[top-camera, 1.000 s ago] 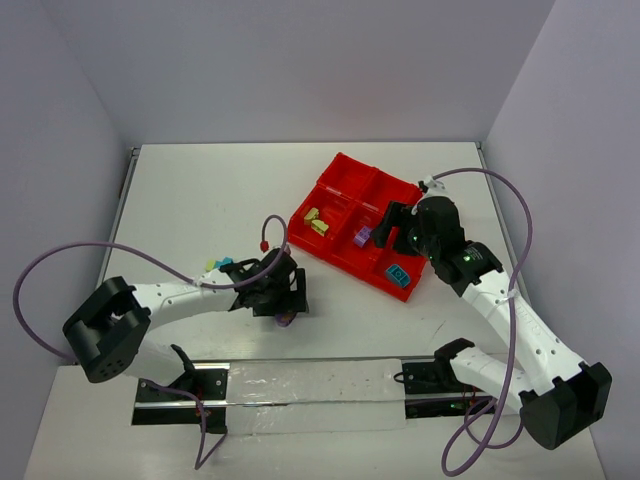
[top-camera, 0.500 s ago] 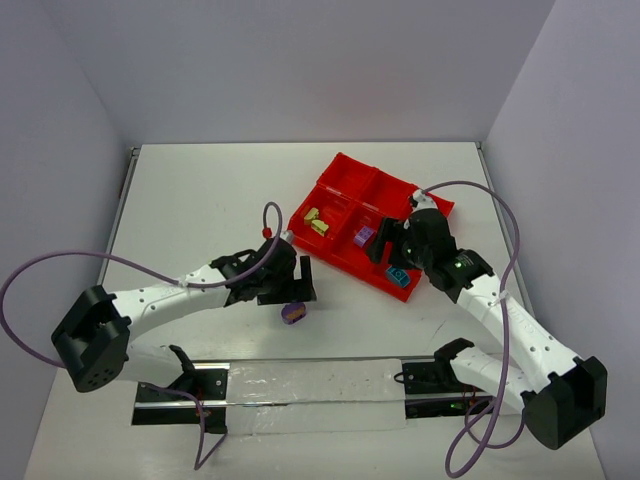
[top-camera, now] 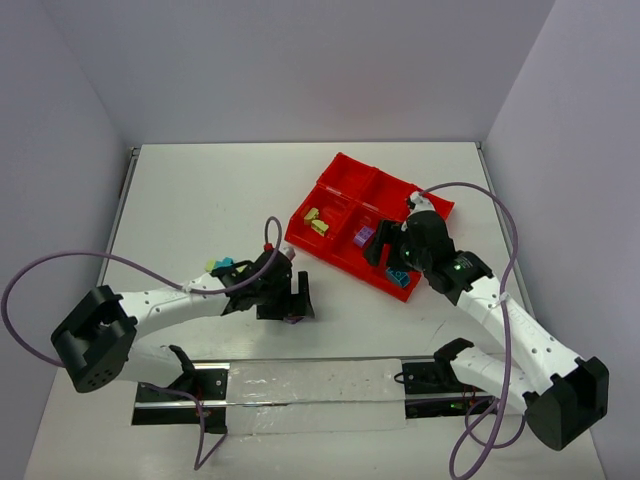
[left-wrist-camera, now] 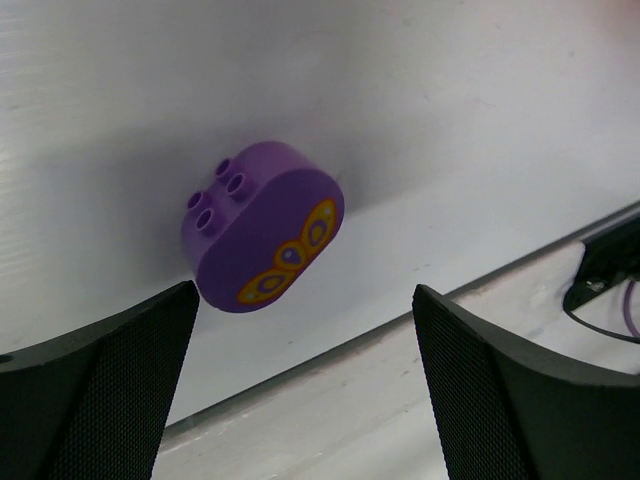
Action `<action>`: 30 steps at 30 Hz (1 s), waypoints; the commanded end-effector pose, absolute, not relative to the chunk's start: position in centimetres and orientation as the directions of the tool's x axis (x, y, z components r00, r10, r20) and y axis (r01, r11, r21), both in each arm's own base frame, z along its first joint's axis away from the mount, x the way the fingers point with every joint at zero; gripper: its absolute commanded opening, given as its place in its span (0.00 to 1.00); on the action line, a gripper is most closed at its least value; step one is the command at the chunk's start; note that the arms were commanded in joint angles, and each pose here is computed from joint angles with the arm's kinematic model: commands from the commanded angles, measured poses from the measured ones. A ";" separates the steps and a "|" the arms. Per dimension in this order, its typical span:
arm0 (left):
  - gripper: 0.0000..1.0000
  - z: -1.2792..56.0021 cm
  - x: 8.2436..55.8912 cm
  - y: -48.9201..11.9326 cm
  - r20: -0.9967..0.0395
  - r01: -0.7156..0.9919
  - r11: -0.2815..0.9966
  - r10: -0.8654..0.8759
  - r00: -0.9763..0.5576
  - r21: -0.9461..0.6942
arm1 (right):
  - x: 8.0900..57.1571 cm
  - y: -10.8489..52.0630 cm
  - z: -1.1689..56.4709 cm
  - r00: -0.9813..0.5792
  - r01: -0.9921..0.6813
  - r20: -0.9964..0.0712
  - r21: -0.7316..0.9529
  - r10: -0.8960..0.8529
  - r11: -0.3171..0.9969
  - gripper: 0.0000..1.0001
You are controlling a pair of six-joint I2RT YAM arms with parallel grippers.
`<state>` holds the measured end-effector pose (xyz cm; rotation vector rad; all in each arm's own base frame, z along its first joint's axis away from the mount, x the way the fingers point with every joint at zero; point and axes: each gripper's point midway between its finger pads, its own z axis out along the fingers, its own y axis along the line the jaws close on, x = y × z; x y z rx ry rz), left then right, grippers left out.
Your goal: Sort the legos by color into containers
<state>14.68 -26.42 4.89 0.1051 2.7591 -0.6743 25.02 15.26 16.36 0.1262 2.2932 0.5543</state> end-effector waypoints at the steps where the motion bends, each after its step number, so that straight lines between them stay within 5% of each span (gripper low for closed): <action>1: 0.94 6.9 15.2 -31.0 -0.293 0.187 0.774 0.002 -0.956 -0.605 | 25.1 15.3 17.9 -0.668 -0.087 -0.690 0.445 0.279 0.891 0.87; 14: 0.90 11.2 17.2 -36.5 -0.276 0.204 0.671 -0.001 -0.961 -0.713 | 24.5 15.4 17.2 -0.683 -0.082 -0.672 0.458 0.285 0.885 0.87; 21: 0.91 14.6 17.9 -31.0 -0.370 0.194 0.750 -0.072 -0.926 -0.632 | 23.5 18.3 14.8 -0.730 -0.118 -0.649 0.431 0.216 0.895 0.87; 30: 0.92 16.8 22.8 -18.5 -0.439 -0.120 0.792 -0.449 -0.779 -0.598 | 22.5 26.1 10.7 -0.773 -0.283 -0.632 0.271 -0.052 0.920 0.89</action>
